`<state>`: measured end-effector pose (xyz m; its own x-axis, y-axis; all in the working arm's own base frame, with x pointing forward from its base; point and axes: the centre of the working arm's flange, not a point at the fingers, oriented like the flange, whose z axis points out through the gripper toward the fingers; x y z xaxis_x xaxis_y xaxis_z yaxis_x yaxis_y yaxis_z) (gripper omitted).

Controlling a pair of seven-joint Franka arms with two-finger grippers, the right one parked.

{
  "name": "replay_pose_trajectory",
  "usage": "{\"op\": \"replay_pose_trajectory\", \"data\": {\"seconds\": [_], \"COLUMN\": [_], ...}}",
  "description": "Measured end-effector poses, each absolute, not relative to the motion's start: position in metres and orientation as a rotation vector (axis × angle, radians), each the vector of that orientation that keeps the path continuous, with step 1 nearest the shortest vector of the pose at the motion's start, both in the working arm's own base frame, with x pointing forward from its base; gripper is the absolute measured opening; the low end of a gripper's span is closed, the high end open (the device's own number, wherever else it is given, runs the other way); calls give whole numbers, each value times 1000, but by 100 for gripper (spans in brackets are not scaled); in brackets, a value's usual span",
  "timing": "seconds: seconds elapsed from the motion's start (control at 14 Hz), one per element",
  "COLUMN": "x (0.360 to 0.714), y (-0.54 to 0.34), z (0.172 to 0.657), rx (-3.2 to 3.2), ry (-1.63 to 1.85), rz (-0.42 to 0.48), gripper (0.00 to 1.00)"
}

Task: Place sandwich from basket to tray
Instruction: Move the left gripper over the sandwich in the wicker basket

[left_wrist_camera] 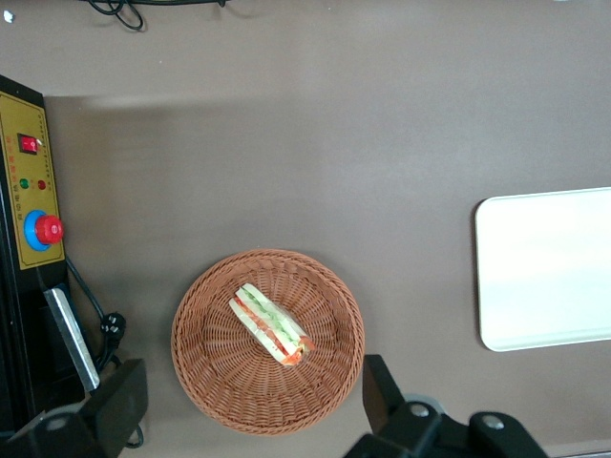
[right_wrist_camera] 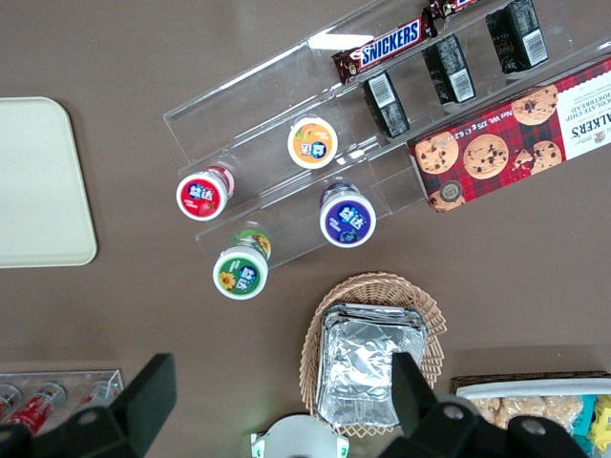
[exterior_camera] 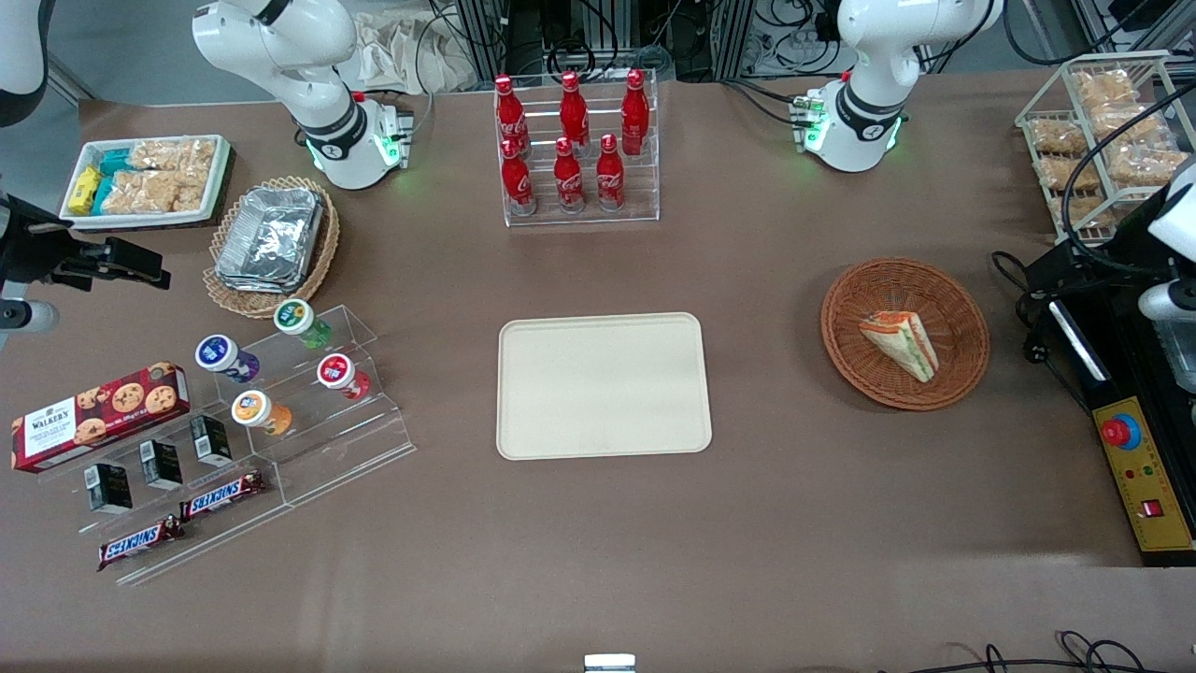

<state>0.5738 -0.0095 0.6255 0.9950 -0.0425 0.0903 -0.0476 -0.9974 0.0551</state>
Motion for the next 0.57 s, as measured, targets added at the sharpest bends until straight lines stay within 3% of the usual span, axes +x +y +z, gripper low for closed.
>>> {"op": "replay_pose_trajectory", "data": {"seconds": [0.29,0.57], "x": [576,573], "y": [-9,-10], "z": [619,593], "rx": [3080,3070], "ry": [-45,283], "rz": [99,-39], "gripper": [100,100]}}
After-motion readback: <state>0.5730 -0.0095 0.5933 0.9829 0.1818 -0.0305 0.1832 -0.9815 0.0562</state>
